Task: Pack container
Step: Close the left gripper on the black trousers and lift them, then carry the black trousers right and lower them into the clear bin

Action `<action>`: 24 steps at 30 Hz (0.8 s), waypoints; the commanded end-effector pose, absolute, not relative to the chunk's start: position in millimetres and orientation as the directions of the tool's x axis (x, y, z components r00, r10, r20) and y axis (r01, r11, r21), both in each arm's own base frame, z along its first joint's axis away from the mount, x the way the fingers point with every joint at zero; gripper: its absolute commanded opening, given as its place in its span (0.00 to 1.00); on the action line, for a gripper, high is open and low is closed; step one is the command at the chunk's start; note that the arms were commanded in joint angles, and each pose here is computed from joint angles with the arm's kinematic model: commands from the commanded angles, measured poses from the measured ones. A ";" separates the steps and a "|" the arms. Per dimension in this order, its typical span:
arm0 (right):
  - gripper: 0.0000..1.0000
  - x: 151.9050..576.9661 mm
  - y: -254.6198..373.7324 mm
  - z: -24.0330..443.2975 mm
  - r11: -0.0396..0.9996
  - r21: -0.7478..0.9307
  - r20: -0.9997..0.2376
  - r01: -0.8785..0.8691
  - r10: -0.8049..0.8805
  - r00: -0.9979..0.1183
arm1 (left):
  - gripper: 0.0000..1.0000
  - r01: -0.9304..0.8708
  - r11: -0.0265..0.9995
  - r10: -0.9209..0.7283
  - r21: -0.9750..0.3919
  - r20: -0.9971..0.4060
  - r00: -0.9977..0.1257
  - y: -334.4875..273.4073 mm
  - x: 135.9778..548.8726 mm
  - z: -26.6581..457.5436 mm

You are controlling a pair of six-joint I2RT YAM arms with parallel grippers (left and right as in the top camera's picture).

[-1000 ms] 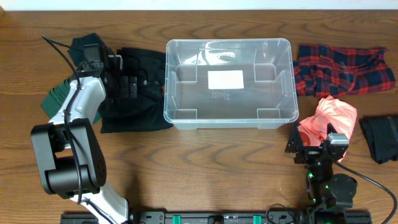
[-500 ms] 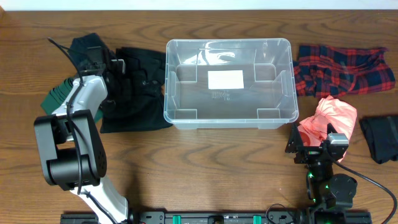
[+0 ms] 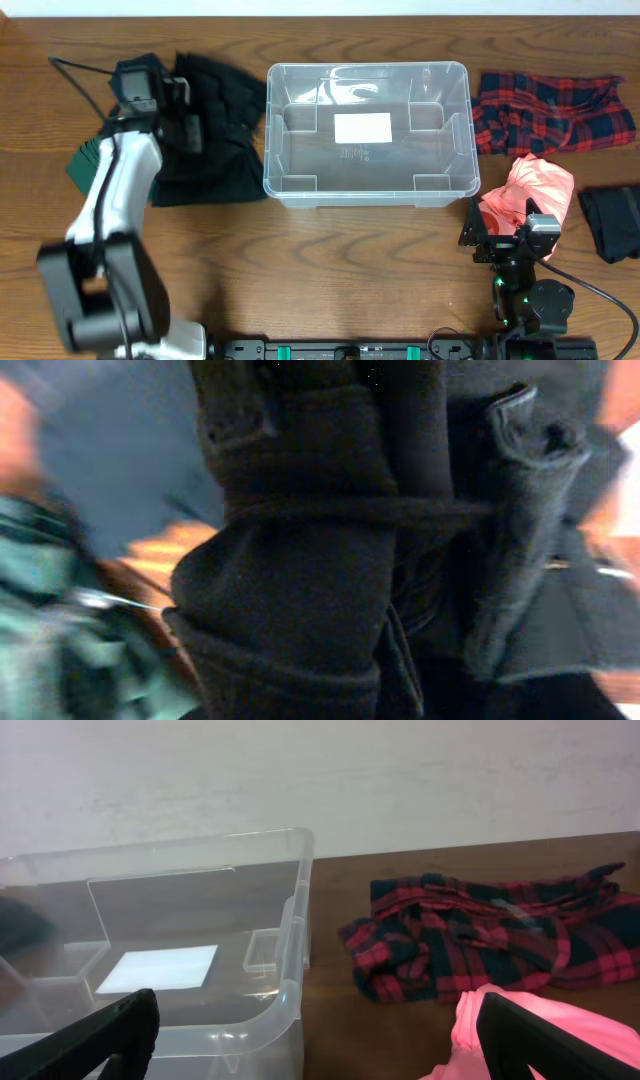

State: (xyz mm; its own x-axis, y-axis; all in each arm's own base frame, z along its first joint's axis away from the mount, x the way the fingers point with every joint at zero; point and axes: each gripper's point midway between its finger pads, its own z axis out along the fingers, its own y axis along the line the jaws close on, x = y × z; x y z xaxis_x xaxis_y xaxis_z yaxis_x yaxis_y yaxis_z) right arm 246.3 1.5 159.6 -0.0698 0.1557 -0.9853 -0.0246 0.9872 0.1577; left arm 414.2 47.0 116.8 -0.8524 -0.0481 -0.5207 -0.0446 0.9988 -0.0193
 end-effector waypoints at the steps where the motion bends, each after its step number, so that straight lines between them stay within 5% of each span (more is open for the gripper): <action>1: 0.99 246.1 4.5 159.1 0.986 0.165 -0.984 -0.035 0.162 -0.071 | 0.06 -0.040 0.999 -0.029 0.001 -0.684 -0.729 47.6 414.9 192.8; 7: 0.99 246.1 4.5 159.1 0.986 0.165 -0.984 -0.035 0.162 -0.071 | 0.06 -0.034 0.999 -0.053 -0.041 -0.834 -0.549 23.9 400.0 276.5; 13: 0.99 246.1 4.5 159.1 0.986 0.165 -0.984 -0.035 0.162 -0.071 | 0.06 -0.013 0.974 -0.212 -0.228 -0.884 -0.416 -17.9 382.6 330.4; 24: 0.99 246.1 4.5 159.1 0.986 0.165 -0.984 -0.035 0.162 -0.071 | 0.06 0.058 0.880 -0.352 -0.472 -0.729 -0.586 -113.9 383.9 294.4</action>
